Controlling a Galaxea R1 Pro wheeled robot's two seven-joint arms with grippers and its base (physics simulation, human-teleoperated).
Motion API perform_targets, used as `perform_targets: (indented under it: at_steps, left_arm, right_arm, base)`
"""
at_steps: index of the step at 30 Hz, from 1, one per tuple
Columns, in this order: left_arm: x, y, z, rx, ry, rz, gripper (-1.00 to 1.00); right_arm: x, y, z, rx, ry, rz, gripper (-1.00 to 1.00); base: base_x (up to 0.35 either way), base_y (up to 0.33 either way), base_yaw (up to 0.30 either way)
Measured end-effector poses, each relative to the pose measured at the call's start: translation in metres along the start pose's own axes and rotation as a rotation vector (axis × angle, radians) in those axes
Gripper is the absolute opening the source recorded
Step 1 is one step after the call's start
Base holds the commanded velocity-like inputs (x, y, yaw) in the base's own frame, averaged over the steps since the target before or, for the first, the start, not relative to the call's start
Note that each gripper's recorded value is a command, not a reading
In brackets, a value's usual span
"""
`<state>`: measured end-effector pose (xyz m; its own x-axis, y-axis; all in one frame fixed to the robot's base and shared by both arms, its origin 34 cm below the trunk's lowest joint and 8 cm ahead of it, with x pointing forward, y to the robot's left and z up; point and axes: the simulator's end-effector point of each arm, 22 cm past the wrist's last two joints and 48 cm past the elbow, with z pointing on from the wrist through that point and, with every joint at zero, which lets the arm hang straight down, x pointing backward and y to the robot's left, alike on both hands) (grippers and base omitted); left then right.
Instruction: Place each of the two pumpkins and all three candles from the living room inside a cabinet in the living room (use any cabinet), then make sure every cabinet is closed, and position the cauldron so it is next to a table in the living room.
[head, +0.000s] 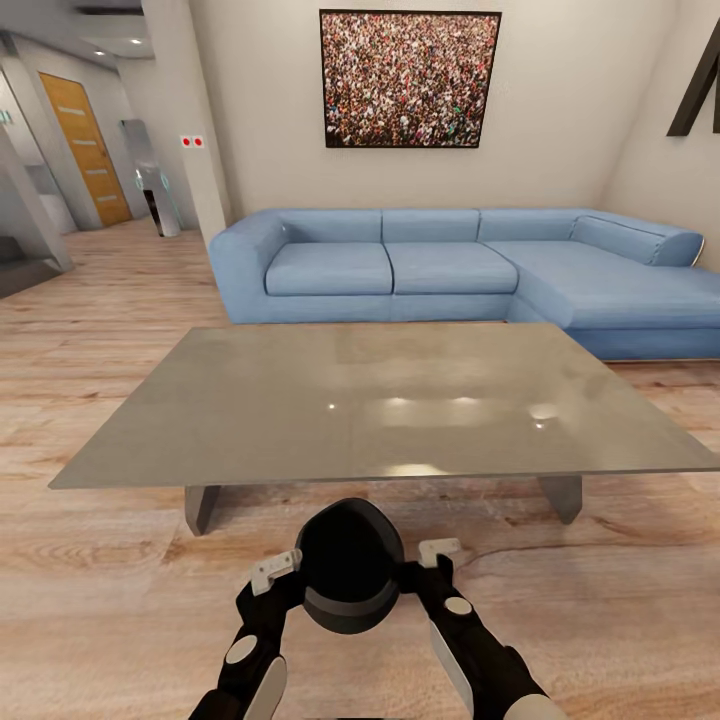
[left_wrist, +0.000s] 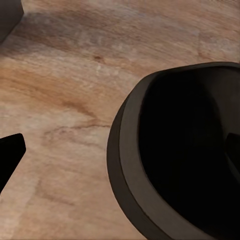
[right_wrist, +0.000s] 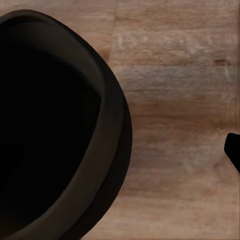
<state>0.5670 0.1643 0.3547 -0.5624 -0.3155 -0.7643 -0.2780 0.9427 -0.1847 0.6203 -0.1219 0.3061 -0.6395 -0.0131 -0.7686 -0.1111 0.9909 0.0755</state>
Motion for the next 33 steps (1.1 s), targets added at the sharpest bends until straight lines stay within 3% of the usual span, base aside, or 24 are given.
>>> perform_targets:
  at_steps: [7,18,33]
  left_arm:
    - [0.0,0.0,0.0,0.0,-0.001,0.0,1.0]
    - [0.001,0.0,0.0,0.0,0.002,0.0,1.0]
    - [0.002,-0.001,0.0,0.001,0.004,0.0,1.0]
  right_arm:
    - [-0.012,-0.012,-0.001,0.055,-0.054,0.006,1.0]
    - [-0.03,-0.017,-0.003,0.074,-0.148,0.018,1.0]
    - [-0.03,-0.018,-0.003,0.075,-0.147,0.019,1.0]
  base:
    - [0.0,0.0,0.0]
    - [-0.016,0.0,0.0]
    - [-0.312,0.0,0.0]
